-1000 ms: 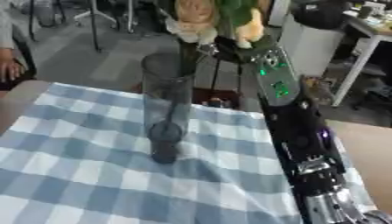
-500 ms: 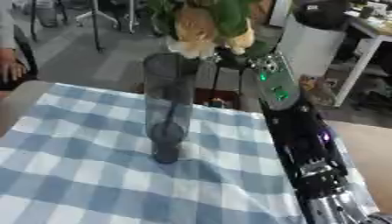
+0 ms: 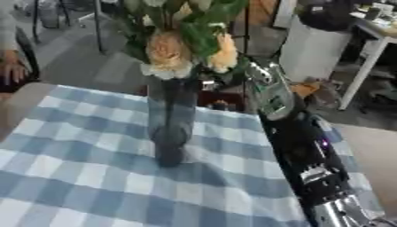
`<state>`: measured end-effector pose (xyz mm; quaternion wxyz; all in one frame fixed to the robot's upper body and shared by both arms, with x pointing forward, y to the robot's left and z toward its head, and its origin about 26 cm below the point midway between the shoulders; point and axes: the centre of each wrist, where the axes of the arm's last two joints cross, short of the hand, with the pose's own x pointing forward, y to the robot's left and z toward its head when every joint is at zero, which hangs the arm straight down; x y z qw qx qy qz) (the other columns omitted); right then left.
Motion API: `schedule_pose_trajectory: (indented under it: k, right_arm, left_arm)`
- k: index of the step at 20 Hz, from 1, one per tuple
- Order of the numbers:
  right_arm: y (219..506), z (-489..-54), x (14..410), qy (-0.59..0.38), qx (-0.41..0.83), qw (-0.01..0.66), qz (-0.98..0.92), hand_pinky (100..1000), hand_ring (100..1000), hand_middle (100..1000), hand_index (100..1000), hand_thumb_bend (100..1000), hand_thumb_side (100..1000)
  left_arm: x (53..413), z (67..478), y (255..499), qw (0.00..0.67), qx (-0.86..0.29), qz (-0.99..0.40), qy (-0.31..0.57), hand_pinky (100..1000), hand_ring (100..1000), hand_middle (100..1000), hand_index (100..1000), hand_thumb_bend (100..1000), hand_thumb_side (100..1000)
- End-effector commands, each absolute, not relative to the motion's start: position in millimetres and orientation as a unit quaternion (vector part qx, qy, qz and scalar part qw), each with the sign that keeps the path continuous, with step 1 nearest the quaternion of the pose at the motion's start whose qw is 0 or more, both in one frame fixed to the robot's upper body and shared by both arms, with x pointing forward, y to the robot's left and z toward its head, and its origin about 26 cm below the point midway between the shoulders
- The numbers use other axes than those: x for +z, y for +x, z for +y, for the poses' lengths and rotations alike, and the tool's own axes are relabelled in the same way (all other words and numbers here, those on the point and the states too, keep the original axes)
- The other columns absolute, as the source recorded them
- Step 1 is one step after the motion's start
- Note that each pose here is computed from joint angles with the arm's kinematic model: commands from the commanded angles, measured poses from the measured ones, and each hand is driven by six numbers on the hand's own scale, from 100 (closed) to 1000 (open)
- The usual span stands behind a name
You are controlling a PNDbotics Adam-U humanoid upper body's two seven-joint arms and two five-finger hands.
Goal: Arrange flowers into the vase.
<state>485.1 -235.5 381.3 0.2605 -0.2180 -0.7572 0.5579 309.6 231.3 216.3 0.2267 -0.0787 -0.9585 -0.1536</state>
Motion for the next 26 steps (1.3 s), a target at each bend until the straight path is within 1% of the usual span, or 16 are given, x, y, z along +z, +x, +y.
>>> schedule_pose_trajectory:
  k: [1,3,6,14,26]
  right_arm:
    - [479.6,-247.5,397.1,-0.228,0.676,0.168,-0.68,895,938,100,1000,1000,866]
    - [479.5,-249.6,396.9,-0.23,0.676,0.169,-0.679,895,937,100,1000,1000,849]
    - [477.8,-253.2,398.8,-0.233,0.673,0.169,-0.682,894,936,100,1000,1000,846]
    - [471.1,-262.8,406.1,-0.237,0.655,0.175,-0.696,891,929,107,1000,1000,858]
    - [464.6,-291.3,403.1,-0.253,0.641,0.204,-0.695,891,930,107,1000,1000,843]
  left_arm:
    - [221.4,231.4,307.3,0.219,-0.157,-0.96,-0.077,506,610,496,873,100,881]
    - [221.1,231.4,307.3,0.22,-0.157,-0.96,-0.077,505,610,495,874,100,881]
    - [220.7,231.4,307.2,0.221,-0.158,-0.959,-0.077,505,610,495,874,100,882]
    - [220.1,231.9,307.1,0.223,-0.158,-0.959,-0.075,505,611,496,874,100,880]
    - [219.7,233.2,307.0,0.224,-0.154,-0.96,-0.072,508,613,500,876,100,876]
